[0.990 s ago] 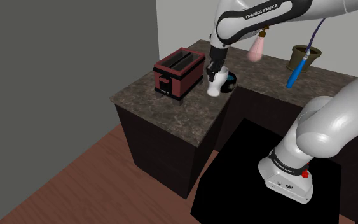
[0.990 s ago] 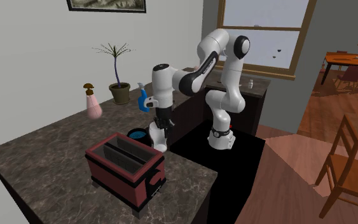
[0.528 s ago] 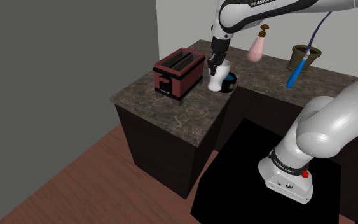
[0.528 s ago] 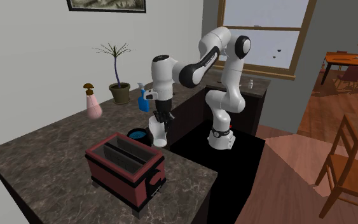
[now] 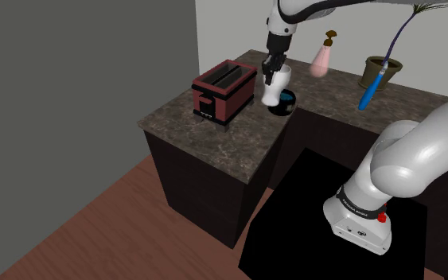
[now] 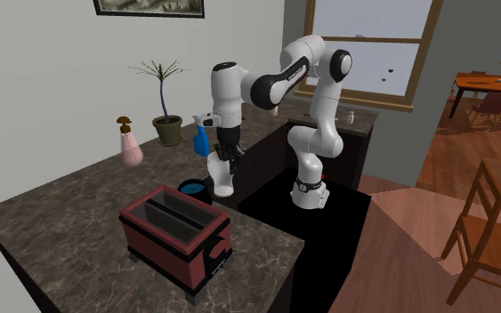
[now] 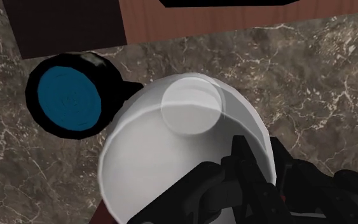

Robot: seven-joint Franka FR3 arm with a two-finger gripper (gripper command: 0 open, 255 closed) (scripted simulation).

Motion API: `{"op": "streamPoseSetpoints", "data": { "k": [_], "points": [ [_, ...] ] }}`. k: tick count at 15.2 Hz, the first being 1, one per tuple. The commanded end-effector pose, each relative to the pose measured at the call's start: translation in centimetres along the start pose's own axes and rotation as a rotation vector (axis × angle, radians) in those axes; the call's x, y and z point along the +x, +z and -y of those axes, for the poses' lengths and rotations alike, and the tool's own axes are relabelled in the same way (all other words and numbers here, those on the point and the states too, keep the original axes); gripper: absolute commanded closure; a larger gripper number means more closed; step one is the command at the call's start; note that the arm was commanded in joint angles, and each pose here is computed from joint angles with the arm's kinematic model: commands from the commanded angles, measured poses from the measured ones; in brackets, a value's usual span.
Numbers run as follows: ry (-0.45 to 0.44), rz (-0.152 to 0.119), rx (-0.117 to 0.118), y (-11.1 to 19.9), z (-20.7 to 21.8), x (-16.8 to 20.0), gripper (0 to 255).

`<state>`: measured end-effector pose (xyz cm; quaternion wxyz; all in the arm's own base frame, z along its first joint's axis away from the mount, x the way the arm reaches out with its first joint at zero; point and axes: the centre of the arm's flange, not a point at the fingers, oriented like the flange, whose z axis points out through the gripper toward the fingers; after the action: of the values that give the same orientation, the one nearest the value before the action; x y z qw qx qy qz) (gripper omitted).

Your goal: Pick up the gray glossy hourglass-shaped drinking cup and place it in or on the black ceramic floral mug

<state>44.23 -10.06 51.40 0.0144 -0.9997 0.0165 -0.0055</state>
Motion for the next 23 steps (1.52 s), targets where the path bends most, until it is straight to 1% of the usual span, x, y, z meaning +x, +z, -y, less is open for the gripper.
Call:
{"op": "streamPoseSetpoints", "data": {
  "k": [1, 4, 16, 23],
  "points": [
    [0.000, 0.000, 0.000, -1.2, 0.0, 0.0, 255],
    [0.000, 0.000, 0.000, -2.4, 0.0, 0.0, 255],
    [0.000, 0.000, 0.000, -7.1, -15.5, 1.8, 255],
    [0.000, 0.000, 0.000, -3.4, -15.6, 1.8, 255]
  ]
}}
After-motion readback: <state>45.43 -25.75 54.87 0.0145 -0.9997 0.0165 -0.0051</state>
